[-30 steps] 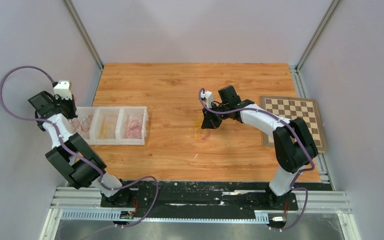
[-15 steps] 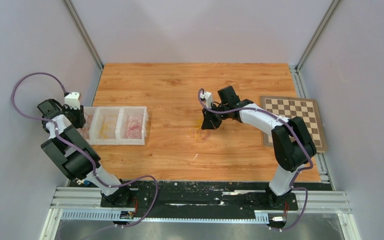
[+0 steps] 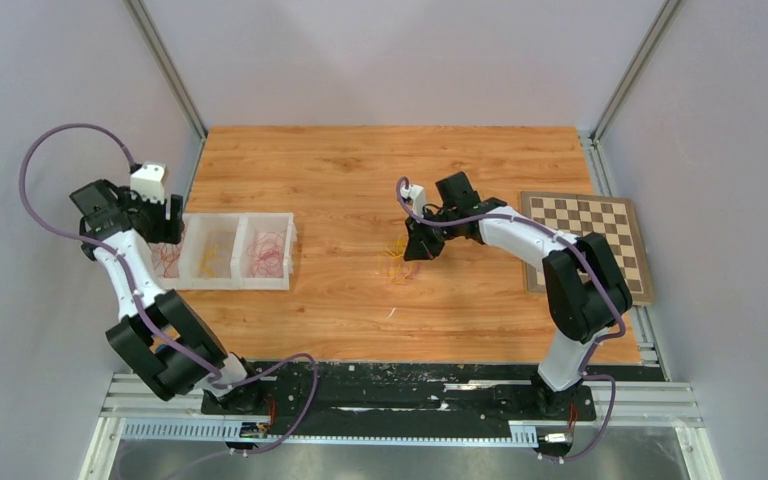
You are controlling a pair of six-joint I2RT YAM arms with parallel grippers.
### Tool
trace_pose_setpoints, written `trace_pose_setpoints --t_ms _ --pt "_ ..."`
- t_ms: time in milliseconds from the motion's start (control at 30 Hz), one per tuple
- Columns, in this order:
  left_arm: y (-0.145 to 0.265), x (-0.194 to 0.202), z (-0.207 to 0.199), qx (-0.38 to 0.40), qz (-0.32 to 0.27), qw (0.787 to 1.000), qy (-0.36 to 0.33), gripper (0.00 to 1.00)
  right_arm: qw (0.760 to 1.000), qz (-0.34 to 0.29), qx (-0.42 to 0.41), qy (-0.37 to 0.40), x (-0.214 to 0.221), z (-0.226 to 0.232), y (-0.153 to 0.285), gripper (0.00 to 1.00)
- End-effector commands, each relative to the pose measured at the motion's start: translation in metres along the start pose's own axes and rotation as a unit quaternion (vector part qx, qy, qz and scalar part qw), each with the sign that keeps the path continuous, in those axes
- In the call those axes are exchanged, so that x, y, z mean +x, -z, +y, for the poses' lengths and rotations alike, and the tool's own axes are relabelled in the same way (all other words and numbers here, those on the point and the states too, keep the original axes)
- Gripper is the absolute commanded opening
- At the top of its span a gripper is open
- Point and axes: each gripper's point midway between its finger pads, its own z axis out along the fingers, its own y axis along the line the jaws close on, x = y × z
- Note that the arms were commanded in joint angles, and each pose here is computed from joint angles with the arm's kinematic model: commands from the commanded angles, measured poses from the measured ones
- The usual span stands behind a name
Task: Untangle the cables
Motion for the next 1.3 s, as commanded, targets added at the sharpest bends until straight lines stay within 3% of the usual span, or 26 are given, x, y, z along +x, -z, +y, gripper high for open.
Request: trace_pose_setpoints --t_ms 0,167,500,767,1000,1067,1167,1267 --pt "0.034 -0.058 -0.068 0.089 -0.072 0.992 -0.046 0.87 0.997 -0.062 -0.003 0.041 -0.050 0.007 0.029 0.00" --pt "0.057 -0.090 -0.174 0.239 -0.127 0.958 -0.098 0.89 0.990 -0.116 -0.026 0.076 -0.092 0.030 0.065 0.00" --pt "0.121 -0.120 -0.361 0.488 -0.229 0.830 -0.140 0.89 0.962 -0.204 -0.107 0.145 -0.149 0.105 0.134 0.00" --pt "0.129 -0.108 -0.442 0.585 -0.188 0.780 -0.120 0.97 0.949 -0.234 -0.137 0.163 -0.172 0.137 0.166 0.00" --pt "0.137 -0.111 -0.481 0.643 -0.174 0.742 -0.075 0.98 0.944 -0.247 -0.161 0.150 -0.184 0.148 0.174 0.00" --pt "0.133 -0.120 -0.486 0.642 -0.177 0.742 -0.070 0.89 0.942 -0.249 -0.177 0.138 -0.186 0.151 0.175 0.00" --pt "0.115 -0.119 -0.490 0.628 -0.159 0.759 -0.060 0.54 0.938 -0.254 -0.194 0.134 -0.193 0.160 0.182 0.00" --pt "0.102 -0.099 -0.493 0.629 -0.134 0.763 -0.055 0.31 0.934 -0.269 -0.187 0.143 -0.204 0.165 0.199 0.00"
